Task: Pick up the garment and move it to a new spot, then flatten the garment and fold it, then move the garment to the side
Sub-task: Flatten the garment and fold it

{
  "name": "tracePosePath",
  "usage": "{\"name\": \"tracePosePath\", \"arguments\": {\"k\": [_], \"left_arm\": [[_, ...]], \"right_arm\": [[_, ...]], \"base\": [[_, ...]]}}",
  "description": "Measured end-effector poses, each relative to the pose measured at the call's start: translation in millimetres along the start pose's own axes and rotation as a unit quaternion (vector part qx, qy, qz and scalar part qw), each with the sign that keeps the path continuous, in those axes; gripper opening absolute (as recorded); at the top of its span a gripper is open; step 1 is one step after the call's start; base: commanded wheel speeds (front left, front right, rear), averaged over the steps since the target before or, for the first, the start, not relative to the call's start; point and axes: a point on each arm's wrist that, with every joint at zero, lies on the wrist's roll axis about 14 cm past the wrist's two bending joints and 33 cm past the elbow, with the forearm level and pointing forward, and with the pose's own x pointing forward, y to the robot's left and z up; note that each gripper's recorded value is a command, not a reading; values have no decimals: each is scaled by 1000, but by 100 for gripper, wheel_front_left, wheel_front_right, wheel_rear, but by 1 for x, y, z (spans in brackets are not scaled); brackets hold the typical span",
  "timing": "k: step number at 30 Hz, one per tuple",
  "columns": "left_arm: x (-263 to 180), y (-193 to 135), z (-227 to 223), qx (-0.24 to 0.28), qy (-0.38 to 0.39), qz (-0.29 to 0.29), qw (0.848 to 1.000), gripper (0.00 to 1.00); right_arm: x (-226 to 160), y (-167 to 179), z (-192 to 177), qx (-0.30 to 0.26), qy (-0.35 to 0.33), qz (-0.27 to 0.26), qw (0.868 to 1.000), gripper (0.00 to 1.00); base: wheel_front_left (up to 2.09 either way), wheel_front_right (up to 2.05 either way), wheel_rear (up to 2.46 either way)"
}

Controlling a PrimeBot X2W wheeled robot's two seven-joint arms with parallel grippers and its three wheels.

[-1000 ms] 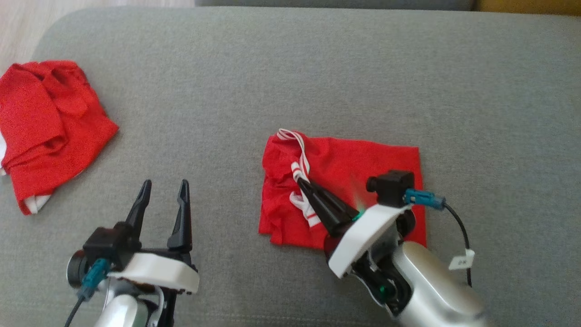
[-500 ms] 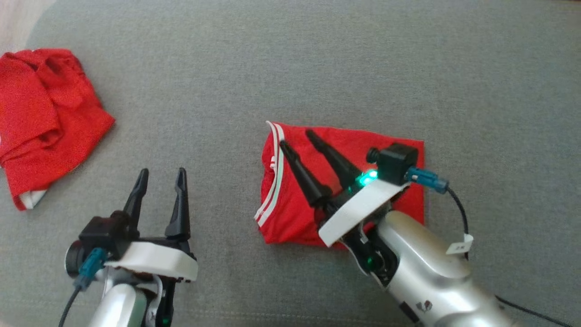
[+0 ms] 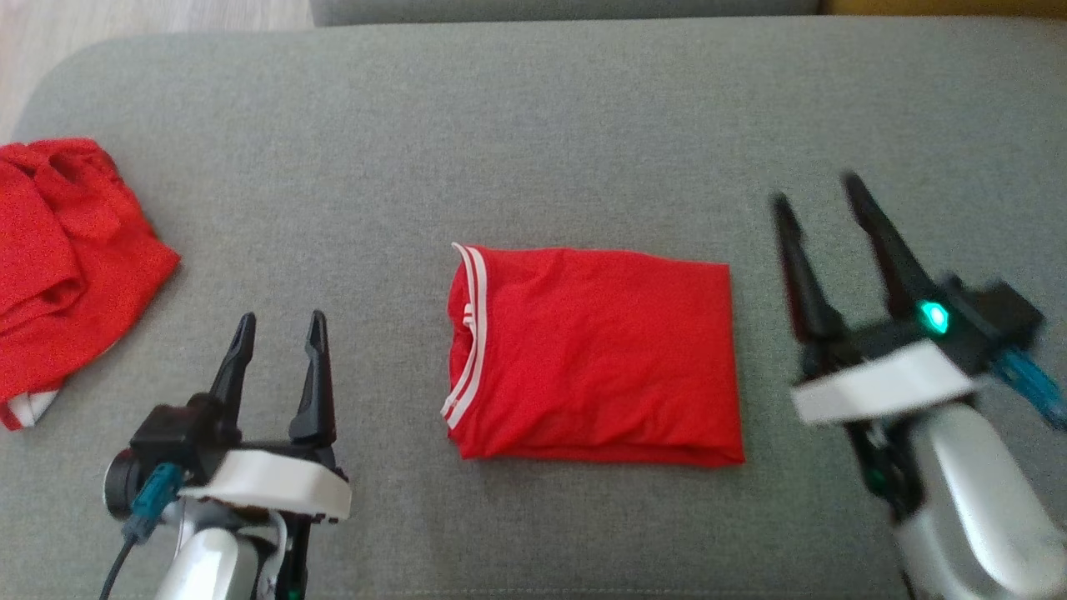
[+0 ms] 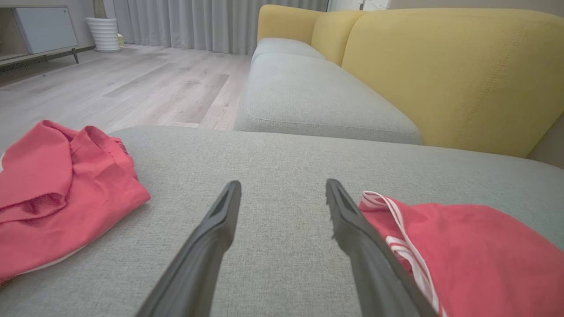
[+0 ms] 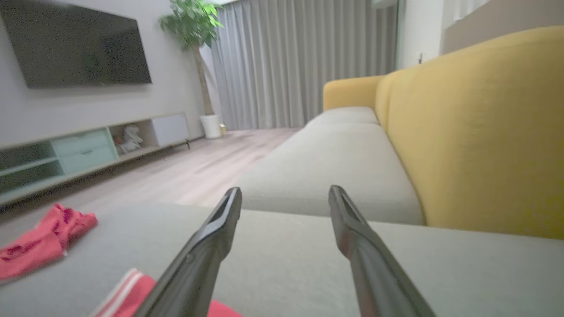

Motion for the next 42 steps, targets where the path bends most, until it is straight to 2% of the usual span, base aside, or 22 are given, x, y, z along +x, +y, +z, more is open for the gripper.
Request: {"name": "tracePosePath", "arguments": {"k": [3, 6, 18, 29, 42], "left_arm": [[-4, 2, 3, 2, -4, 5, 1000, 100], [-9, 3, 6, 4, -7, 5, 1000, 100], [-46, 8, 9, 14, -6, 10, 1000, 100], [-65, 12, 11, 19, -4, 15, 1000, 100], [-64, 12, 13, 22, -4, 16, 1000, 100]], "right_arm": [[-28, -26, -3, -26, 26, -47, 998, 100], [-48, -35, 1, -41, 38, -70, 996, 100], [-102, -28, 3, -11, 59, -114, 992, 100], [-115, -19, 5, 9, 54, -117, 992, 100], [-118, -14, -2, 16, 65, -115, 991, 100]], "base": [[0, 0, 0], [0, 0, 0], [0, 0, 0], [0, 0, 0], [0, 0, 0]]}}
